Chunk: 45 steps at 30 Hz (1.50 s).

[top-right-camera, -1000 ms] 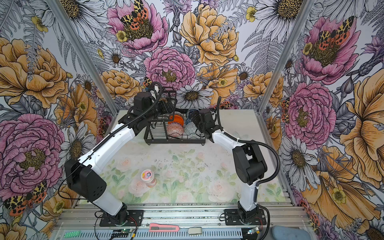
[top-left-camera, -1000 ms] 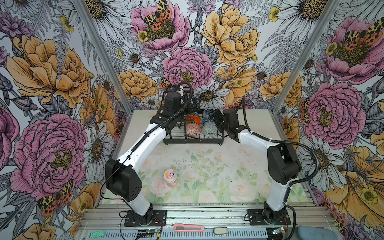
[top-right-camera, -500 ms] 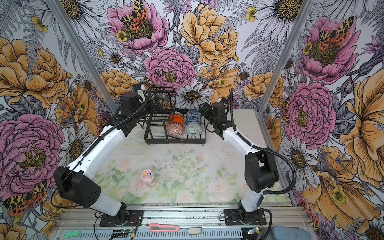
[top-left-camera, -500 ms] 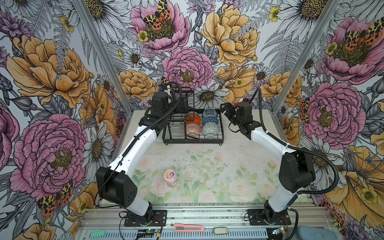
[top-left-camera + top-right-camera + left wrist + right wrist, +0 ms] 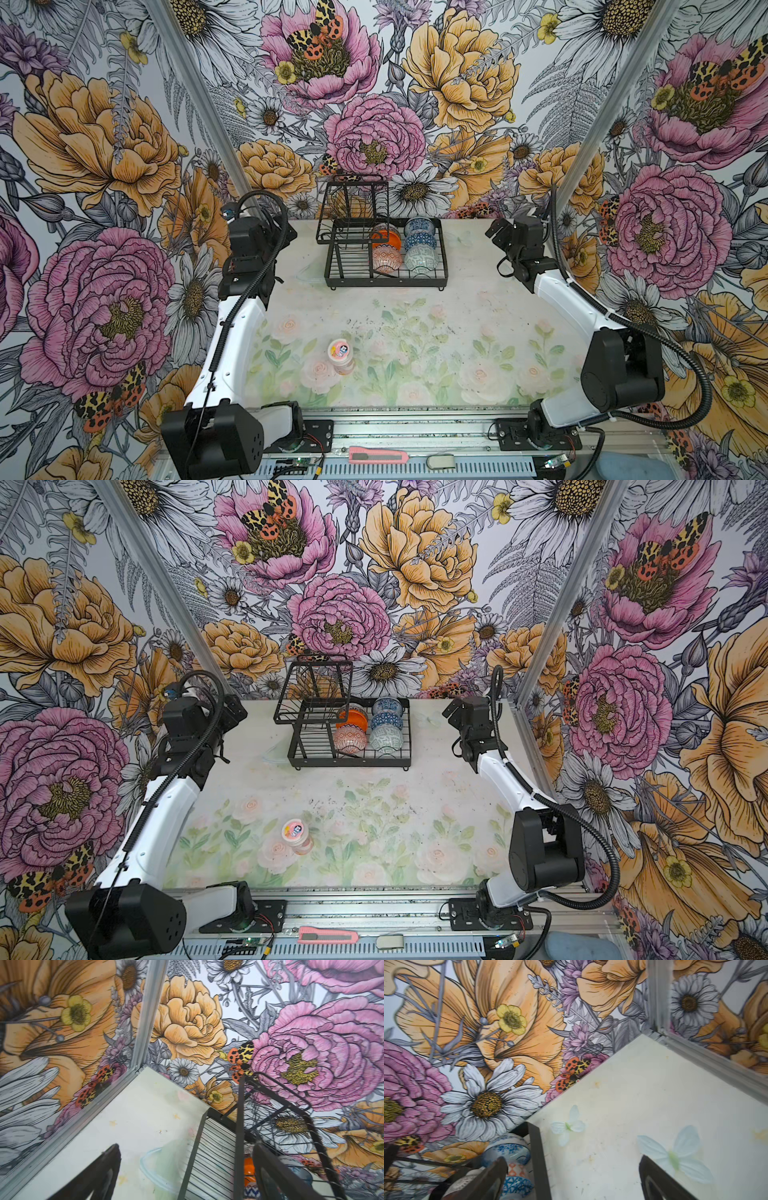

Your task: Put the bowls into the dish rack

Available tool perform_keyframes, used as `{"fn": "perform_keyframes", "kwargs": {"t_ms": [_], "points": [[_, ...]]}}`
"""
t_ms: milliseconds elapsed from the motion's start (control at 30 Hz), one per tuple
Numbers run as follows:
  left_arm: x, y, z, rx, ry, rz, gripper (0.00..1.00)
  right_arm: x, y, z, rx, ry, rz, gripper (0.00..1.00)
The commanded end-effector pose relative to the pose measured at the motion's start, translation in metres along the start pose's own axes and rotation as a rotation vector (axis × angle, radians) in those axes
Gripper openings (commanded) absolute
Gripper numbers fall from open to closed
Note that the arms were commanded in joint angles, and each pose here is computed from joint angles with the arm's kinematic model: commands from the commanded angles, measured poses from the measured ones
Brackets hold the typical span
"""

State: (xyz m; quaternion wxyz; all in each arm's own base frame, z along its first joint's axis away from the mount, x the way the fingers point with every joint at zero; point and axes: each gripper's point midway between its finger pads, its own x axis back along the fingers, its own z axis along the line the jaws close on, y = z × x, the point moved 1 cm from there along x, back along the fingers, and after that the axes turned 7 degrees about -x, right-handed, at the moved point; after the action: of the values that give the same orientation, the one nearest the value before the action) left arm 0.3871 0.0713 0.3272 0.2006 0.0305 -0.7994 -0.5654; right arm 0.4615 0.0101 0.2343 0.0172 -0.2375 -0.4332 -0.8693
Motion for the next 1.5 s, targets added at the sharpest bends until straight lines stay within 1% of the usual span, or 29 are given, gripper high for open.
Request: {"fn": "perform_keyframes", "kwargs": {"t_ms": [0, 167, 267, 333, 467, 533, 633, 733, 800, 933, 1133, 1167, 1267, 1367, 1467], "points": [[-0.001, -0.011, 0.034, -0.018, 0.117, -0.058, 0.99, 0.011, 0.016, -0.041, 0.153, -0.178, -0.107, 0.99], [0.001, -0.053, 0.072, -0.091, 0.25, -0.054, 0.99, 0.017, 0.018, -0.095, 0.174, -0.389, -0.18, 1.0], [0.002, -0.076, 0.086, -0.139, 0.285, -0.033, 0.99, 0.017, 0.009, -0.111, 0.221, -0.433, -0.158, 0.99], [0.004, -0.087, 0.092, -0.159, 0.3, -0.035, 0.99, 0.017, 0.004, -0.119, 0.226, -0.449, -0.152, 0.99], [0.004, -0.111, 0.101, -0.165, 0.299, -0.068, 0.99, 0.012, -0.009, -0.126, 0.223, -0.42, -0.145, 0.99], [0.001, -0.125, 0.104, -0.156, 0.282, -0.081, 0.99, 0.006, -0.016, -0.127, 0.253, -0.411, -0.118, 1.0], [-0.007, -0.15, 0.106, -0.119, 0.258, -0.051, 0.99, 0.001, -0.021, -0.13, 0.284, -0.412, -0.111, 1.0], [-0.011, -0.164, 0.1, -0.145, 0.226, -0.052, 0.99, -0.003, -0.019, -0.13, 0.273, -0.377, -0.108, 1.0], [-0.014, -0.163, 0.096, -0.153, 0.208, -0.067, 0.99, -0.004, -0.016, -0.129, 0.272, -0.359, -0.123, 1.0], [-0.024, -0.156, 0.083, -0.198, 0.143, -0.119, 0.99, -0.005, -0.016, -0.116, 0.401, -0.282, -0.118, 0.99], [-0.039, -0.161, 0.063, -0.255, 0.08, -0.071, 0.99, 0.003, -0.02, -0.114, 0.421, -0.208, -0.129, 1.0], [-0.039, -0.163, 0.059, -0.259, 0.06, -0.079, 0.99, 0.005, -0.022, -0.112, 0.423, -0.19, -0.124, 1.0], [-0.031, -0.168, 0.046, -0.282, 0.007, -0.163, 0.99, 0.009, -0.038, -0.118, 0.469, -0.16, -0.096, 0.99], [-0.026, -0.176, 0.035, -0.325, -0.05, -0.201, 0.99, 0.018, -0.049, -0.133, 0.436, -0.168, -0.118, 0.99], [-0.028, -0.188, 0.028, -0.37, -0.065, -0.191, 0.99, 0.023, -0.055, -0.136, 0.407, -0.147, -0.125, 1.0]]}}
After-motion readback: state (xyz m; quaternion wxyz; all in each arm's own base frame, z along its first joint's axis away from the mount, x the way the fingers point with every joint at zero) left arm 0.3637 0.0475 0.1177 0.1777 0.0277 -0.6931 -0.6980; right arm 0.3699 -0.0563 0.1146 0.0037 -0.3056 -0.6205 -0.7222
